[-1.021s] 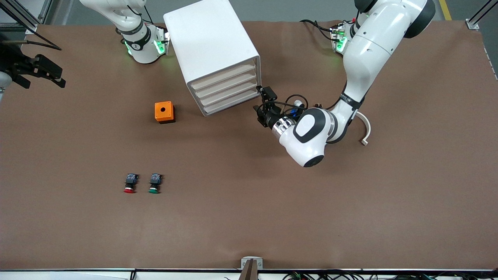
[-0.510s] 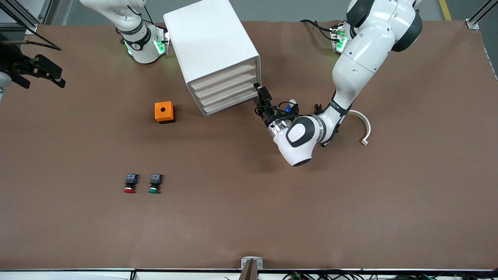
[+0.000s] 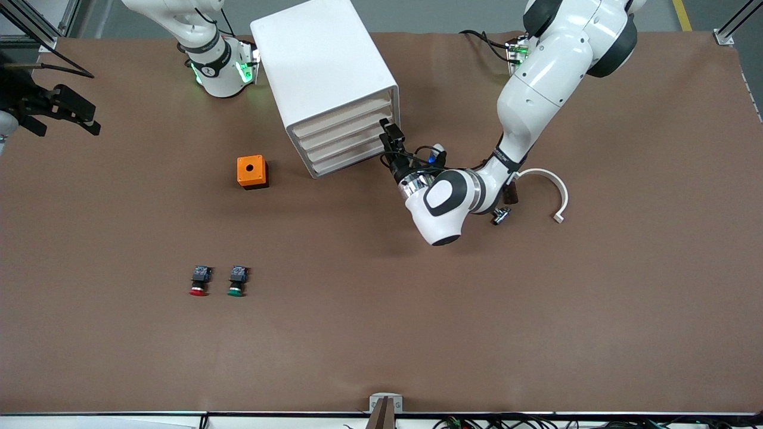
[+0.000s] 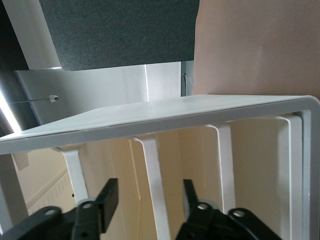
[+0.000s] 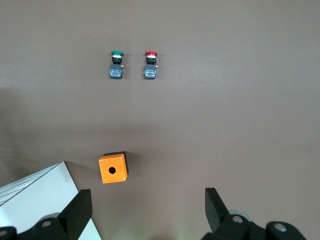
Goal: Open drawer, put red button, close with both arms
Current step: 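Grasp the drawer handle with the left gripper and pull it open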
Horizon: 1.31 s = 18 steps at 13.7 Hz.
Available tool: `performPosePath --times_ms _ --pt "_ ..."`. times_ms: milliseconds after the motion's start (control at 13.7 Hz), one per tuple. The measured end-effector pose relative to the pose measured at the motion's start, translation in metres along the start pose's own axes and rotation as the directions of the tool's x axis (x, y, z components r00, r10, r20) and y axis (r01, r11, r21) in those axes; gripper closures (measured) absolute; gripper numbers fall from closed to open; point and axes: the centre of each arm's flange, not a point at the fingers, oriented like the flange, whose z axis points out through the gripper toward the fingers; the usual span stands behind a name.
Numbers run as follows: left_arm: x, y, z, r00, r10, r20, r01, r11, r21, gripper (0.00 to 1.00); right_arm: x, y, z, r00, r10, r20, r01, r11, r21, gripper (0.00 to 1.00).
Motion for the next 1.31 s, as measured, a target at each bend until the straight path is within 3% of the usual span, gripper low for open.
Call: performPosePath --times_ms 146,729,1312 --pt "-0.001 0.002 0.005 1.0 -0.003 -0.007 0.003 1.0 0.004 0.51 0.0 -0.001 0.0 1.0 -0.001 -0.001 0.001 1.0 0.0 0.0" --pt "-0.007 0.007 0.03 0.999 -0.018 -0.045 0.019 1.0 0.013 0.52 0.0 -0.003 0.0 1.0 -0.005 -0.003 0.005 1.0 -0.001 0.0" --pt "-0.013 0.005 0.049 0.997 -0.017 -0.073 0.018 1.0 0.013 0.82 0.001 -0.002 -0.001 1.0 -0.004 -0.007 0.004 1.0 -0.001 0.0"
